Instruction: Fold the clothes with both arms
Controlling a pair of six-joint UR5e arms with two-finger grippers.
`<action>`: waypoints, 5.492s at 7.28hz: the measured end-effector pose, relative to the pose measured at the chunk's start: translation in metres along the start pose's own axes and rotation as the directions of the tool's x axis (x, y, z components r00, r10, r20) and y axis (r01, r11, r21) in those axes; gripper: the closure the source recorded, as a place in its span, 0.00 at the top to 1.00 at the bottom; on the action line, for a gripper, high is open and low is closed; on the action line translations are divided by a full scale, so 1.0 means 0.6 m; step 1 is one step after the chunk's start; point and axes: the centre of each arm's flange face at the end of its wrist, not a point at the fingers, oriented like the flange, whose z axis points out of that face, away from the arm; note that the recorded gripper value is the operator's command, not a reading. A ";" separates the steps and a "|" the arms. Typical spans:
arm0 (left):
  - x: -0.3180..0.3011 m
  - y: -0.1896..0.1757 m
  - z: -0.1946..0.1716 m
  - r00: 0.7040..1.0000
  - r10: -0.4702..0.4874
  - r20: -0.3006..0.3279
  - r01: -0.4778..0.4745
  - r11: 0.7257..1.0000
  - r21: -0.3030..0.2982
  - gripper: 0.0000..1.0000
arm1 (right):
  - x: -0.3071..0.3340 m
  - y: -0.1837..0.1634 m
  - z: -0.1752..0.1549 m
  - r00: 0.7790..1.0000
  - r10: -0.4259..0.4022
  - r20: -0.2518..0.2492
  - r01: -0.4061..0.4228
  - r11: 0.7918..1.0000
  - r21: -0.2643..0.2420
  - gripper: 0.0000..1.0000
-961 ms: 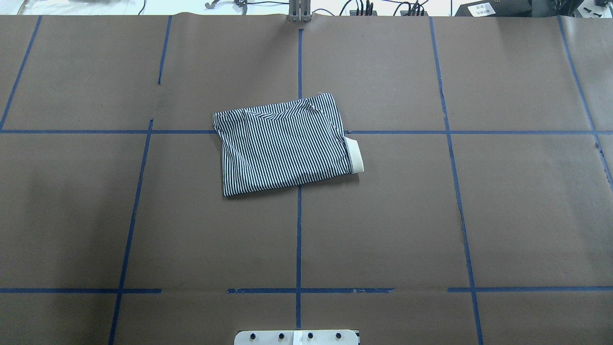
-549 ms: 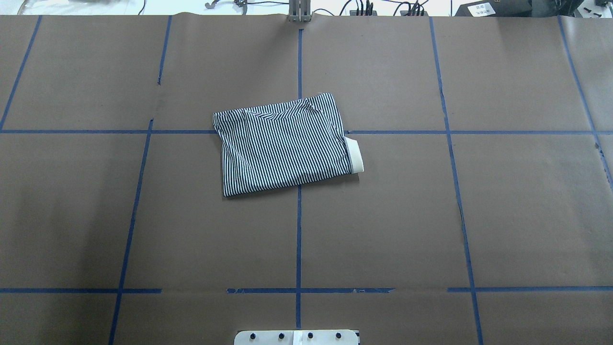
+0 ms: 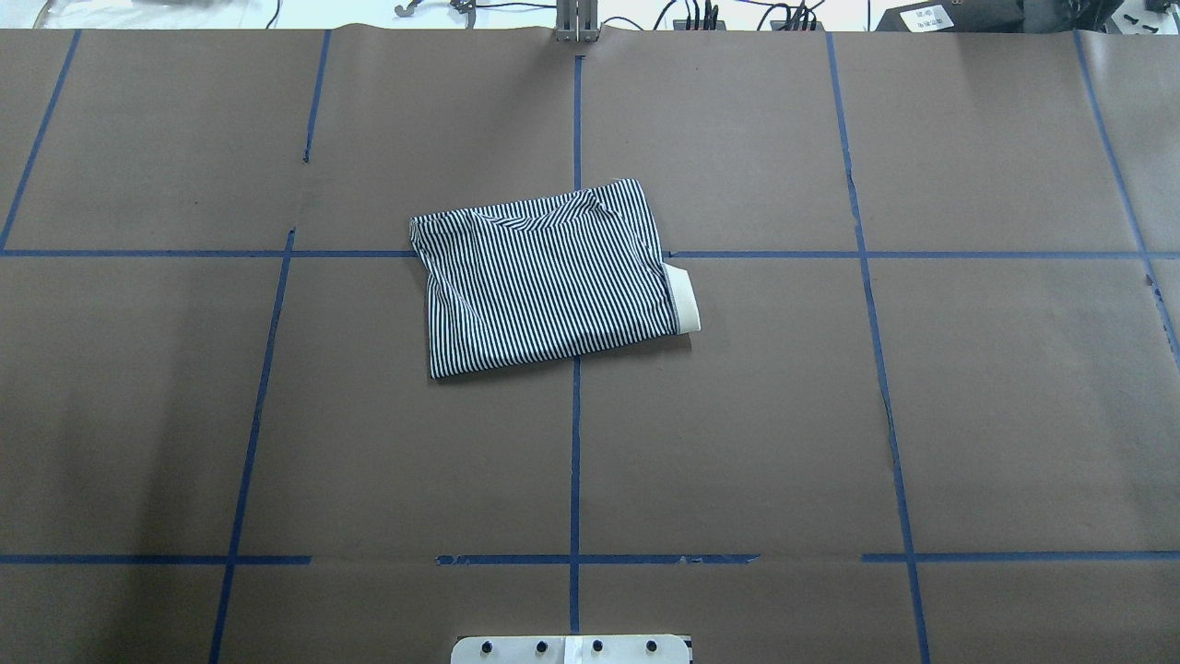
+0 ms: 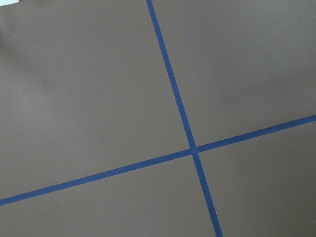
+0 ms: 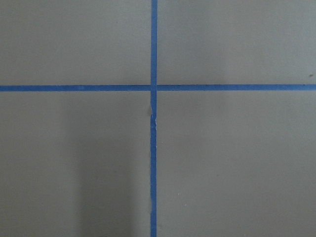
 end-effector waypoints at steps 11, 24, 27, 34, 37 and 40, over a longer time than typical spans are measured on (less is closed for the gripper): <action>-0.013 0.021 0.022 0.997 -0.075 0.011 0.075 0.991 -0.113 1.00 | 0.020 -0.006 0.064 1.000 0.027 0.014 -0.026 0.999 -0.039 1.00; -0.028 0.039 0.045 0.974 -0.224 -0.003 0.222 0.964 -0.147 1.00 | 0.015 -0.009 0.060 1.000 0.021 0.020 -0.020 0.999 -0.031 1.00; -0.025 0.037 0.043 0.975 -0.221 -0.004 0.218 0.965 -0.144 1.00 | 0.015 -0.009 0.059 1.000 0.021 0.020 -0.020 0.999 -0.030 1.00; 0.033 0.001 0.027 0.985 -0.162 -0.063 0.153 0.981 -0.121 1.00 | 0.008 -0.012 0.051 1.000 0.012 0.020 -0.012 1.000 -0.021 1.00; 0.043 0.000 0.030 0.987 -0.149 -0.060 0.140 0.982 -0.126 1.00 | 0.003 -0.014 0.046 1.000 0.007 0.020 -0.006 1.000 -0.016 1.00; 0.041 0.004 0.033 0.987 -0.152 -0.058 0.143 0.981 -0.131 1.00 | 0.000 -0.014 0.043 1.000 0.006 0.020 -0.006 1.000 -0.013 1.00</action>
